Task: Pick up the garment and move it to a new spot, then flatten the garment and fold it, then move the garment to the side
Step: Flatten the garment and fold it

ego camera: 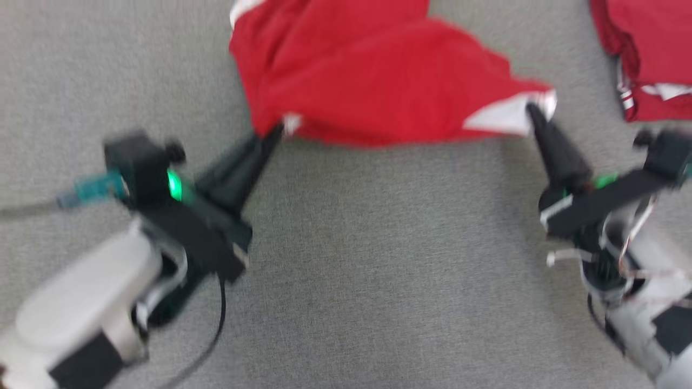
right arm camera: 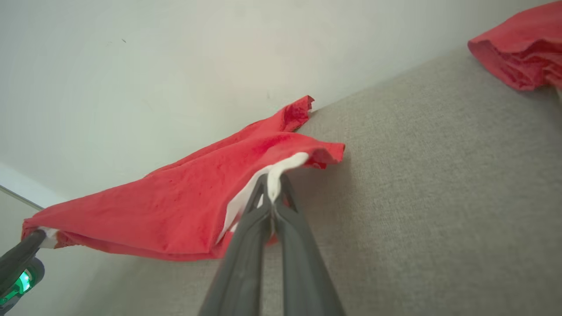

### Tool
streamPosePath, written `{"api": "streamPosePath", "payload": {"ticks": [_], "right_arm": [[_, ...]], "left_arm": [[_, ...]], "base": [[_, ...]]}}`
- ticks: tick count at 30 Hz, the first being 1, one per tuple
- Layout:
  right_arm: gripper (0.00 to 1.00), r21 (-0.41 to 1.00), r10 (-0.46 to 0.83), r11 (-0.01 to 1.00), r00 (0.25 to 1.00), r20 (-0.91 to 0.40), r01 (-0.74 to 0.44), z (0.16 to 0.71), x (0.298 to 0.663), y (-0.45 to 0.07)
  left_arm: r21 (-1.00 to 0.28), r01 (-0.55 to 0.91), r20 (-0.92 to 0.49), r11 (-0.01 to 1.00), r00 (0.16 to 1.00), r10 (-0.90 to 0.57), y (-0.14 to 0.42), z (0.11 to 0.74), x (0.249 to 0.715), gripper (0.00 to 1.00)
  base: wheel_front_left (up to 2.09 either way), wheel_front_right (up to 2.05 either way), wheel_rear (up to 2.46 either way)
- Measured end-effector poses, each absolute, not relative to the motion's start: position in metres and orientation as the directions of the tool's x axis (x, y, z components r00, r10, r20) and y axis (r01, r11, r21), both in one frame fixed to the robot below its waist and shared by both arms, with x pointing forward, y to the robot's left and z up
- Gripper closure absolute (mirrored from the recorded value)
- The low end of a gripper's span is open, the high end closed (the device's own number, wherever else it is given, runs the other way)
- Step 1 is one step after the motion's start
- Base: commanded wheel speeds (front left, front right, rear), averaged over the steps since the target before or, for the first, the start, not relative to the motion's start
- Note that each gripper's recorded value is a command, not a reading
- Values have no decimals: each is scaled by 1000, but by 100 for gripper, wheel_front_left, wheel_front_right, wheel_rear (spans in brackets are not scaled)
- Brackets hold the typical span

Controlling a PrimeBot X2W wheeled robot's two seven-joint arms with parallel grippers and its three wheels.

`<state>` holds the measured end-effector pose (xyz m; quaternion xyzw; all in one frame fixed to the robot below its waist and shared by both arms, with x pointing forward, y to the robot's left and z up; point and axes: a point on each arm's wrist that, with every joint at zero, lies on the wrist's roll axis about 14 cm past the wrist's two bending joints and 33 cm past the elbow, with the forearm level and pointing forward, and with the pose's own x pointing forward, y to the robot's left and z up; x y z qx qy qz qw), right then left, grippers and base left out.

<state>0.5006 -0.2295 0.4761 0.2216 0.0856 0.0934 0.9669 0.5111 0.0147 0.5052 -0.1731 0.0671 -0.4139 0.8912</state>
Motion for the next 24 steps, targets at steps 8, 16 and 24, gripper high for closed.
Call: {"api": "streamPosePath", "payload": {"ticks": [8,16,24], "right_arm": [[100,505,166,862,964,-209,-39,451,423,-240],[100,541,122,840,956,-266,43,436,356,-243],[100,597,127,796,937,-325,99,423,295,-225]], "left_arm": [[-379,717,-62,585,611,-789,13,476,434,100],[-379,682,-128,626,631,-765,28,458,385,100],[-364,651,-168,667,658,-734,44,448,350,100]], "base": [[0,0,0],[0,0,0],[0,0,0]]}}
